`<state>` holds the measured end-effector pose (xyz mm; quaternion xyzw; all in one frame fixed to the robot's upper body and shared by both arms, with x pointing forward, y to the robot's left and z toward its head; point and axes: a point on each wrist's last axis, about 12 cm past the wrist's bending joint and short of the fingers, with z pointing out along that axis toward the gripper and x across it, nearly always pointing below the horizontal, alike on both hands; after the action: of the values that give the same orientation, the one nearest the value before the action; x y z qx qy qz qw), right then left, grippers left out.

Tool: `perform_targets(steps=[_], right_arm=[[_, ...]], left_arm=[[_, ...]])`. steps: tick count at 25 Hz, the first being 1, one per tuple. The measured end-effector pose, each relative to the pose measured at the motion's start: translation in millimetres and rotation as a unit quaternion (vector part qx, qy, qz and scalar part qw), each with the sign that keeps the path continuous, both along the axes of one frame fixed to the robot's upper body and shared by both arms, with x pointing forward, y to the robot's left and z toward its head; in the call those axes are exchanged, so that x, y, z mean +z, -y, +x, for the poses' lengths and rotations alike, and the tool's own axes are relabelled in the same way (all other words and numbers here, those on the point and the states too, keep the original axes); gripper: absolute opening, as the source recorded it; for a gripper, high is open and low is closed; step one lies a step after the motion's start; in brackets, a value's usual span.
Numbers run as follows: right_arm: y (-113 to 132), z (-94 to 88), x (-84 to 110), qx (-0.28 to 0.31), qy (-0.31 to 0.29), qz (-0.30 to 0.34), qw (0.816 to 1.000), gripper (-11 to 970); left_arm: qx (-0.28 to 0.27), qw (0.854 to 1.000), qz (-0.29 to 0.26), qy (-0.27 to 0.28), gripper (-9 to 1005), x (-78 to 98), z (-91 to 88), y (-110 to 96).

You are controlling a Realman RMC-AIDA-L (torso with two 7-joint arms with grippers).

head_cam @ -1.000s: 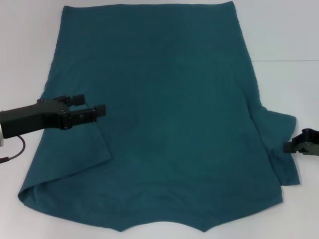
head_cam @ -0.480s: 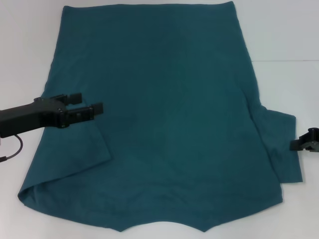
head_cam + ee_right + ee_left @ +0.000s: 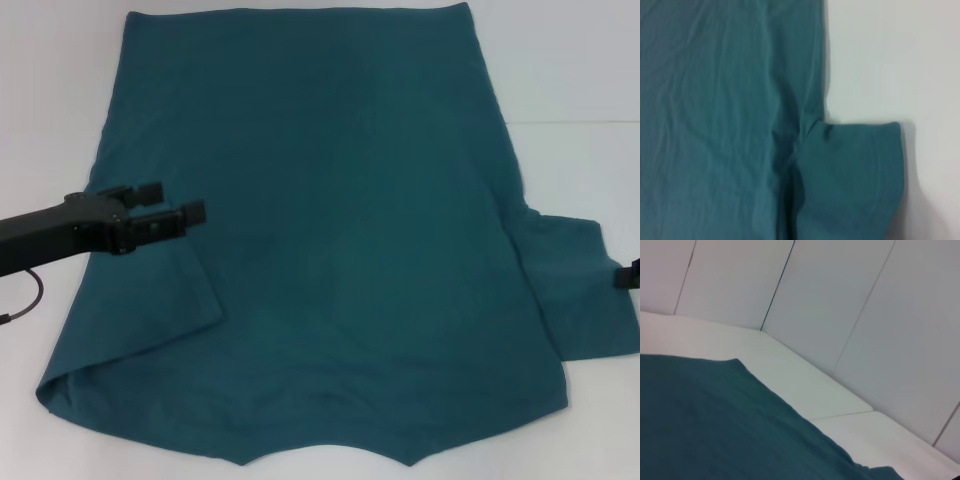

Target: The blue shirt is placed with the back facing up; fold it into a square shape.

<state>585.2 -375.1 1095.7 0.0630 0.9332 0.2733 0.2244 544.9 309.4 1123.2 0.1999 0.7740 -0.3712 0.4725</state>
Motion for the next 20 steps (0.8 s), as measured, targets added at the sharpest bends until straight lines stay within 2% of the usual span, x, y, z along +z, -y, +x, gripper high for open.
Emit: perform_targets(steps=[11,20], right_arm=[[5,14.1,15.6,-0.008,0.022,-0.015,1.000,1],[5,26.8,27.2,-0.013,0.038,-0.024,0.999,1]], left_arm=[[0.021,0.999,-0.035,0.011,886,10.2,-2.1,-7],[0.068,0.992,-0.106,0.027,886,19.7,-12.4,-31]])
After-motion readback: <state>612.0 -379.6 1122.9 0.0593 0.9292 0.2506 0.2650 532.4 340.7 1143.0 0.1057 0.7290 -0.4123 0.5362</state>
